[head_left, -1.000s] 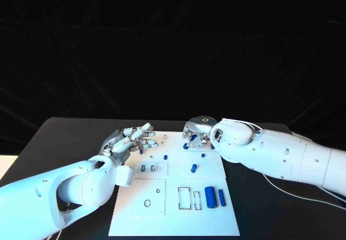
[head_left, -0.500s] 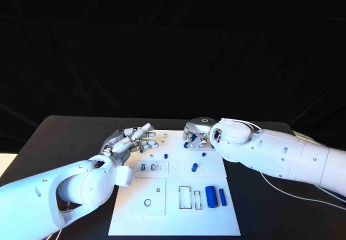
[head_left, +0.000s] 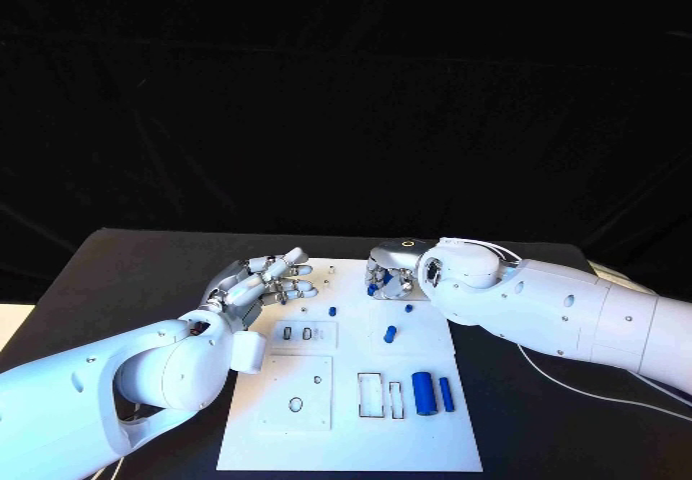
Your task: Assemble the parts on the task board
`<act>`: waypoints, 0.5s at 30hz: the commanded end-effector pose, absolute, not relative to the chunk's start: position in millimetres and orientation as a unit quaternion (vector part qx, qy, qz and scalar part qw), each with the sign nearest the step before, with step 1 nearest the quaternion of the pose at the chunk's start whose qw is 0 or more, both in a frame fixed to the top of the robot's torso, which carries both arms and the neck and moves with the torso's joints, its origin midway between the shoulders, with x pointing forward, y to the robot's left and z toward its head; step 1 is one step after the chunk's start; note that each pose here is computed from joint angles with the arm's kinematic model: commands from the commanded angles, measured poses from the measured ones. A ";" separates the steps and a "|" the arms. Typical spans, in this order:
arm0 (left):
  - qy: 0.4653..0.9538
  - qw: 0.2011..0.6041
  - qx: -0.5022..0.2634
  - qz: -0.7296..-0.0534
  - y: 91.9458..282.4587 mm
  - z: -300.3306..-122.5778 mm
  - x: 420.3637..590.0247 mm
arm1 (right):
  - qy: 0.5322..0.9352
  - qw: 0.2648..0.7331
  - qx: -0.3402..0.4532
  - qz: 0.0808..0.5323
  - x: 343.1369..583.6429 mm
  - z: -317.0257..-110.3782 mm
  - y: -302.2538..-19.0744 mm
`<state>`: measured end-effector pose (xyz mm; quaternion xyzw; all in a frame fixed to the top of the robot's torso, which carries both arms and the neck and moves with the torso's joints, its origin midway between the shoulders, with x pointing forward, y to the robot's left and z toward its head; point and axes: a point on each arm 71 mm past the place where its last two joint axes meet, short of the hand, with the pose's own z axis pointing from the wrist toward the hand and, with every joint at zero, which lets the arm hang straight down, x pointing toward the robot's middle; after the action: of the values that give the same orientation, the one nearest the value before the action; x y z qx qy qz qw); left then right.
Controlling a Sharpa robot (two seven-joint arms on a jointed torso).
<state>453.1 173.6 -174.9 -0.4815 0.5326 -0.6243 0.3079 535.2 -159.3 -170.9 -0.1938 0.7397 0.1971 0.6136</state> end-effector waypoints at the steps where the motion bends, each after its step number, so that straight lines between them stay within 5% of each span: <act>1: 0.534 0.301 -0.479 -0.629 172.3 -173.9 452.9 | 0.747 0.603 -0.197 0.199 534.8 -172.9 -158.3; 15: 0.535 0.301 -0.480 -0.626 172.8 -174.3 453.2 | 0.718 0.637 -0.167 0.225 536.3 -165.6 -161.0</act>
<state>453.2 173.8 -175.5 -0.4831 0.5351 -0.6217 0.3062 536.6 -161.3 -169.4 -0.1845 0.7342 0.2056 0.6202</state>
